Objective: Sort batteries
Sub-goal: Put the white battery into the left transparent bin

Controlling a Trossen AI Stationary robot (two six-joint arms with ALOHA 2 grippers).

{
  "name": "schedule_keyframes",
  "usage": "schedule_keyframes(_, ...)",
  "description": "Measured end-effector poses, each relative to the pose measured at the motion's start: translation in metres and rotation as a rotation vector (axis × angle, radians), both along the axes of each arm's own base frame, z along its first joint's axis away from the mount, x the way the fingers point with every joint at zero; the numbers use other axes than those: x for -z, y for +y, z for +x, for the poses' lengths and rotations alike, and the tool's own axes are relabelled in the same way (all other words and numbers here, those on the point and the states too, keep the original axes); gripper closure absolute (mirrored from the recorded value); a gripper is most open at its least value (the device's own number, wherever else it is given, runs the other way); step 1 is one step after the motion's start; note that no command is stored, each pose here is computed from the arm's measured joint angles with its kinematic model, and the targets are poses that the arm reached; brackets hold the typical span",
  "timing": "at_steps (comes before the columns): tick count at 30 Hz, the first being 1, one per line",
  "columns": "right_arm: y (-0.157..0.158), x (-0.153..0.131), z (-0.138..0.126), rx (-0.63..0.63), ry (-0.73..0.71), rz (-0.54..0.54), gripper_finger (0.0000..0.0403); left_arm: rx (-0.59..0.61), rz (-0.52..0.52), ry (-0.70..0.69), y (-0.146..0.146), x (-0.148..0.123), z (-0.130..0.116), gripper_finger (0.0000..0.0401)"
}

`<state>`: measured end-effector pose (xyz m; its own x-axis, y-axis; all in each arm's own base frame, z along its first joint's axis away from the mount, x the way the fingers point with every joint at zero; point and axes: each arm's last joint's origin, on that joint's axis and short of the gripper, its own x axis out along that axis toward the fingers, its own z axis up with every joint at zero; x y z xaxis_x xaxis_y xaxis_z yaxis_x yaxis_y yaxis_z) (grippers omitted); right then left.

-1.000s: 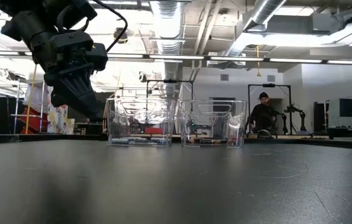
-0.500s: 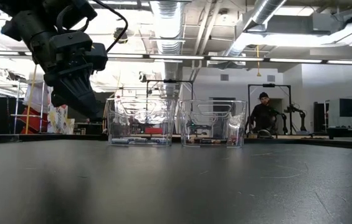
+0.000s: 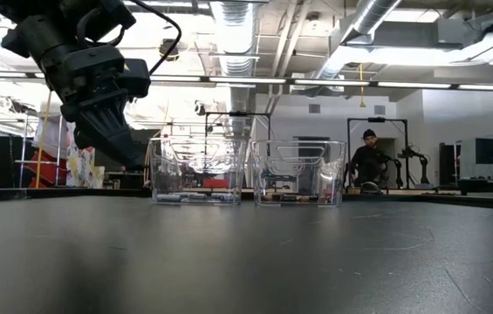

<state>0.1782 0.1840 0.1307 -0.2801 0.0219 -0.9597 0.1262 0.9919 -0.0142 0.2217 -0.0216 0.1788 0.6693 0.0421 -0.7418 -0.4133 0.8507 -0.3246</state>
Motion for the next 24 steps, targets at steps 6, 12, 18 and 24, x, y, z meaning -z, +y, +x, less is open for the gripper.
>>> schedule_keyframes(6, 0.0, 0.0, 0.0, 0.007, -0.001, 0.0, 0.0359, 0.022, 0.019, 0.001, 0.0, 0.0, 0.0, 0.0301)
schedule_keyframes(12, -0.004, 0.001, 0.004, 0.068, 0.005, -0.005, 0.038, 0.023, 0.021, 0.001, 0.0, 0.0, 0.0, 0.0301)
schedule_keyframes(18, -0.004, -0.005, 0.011, 0.109, 0.006, -0.011, 0.038, 0.065, 0.058, 0.004, 0.0, 0.0, 0.0, 0.0301)
schedule_keyframes(24, -0.004, -0.016, 0.026, 0.21, -0.035, -0.024, 0.0379, 0.096, 0.086, 0.009, 0.0, 0.0, 0.0, 0.0301)
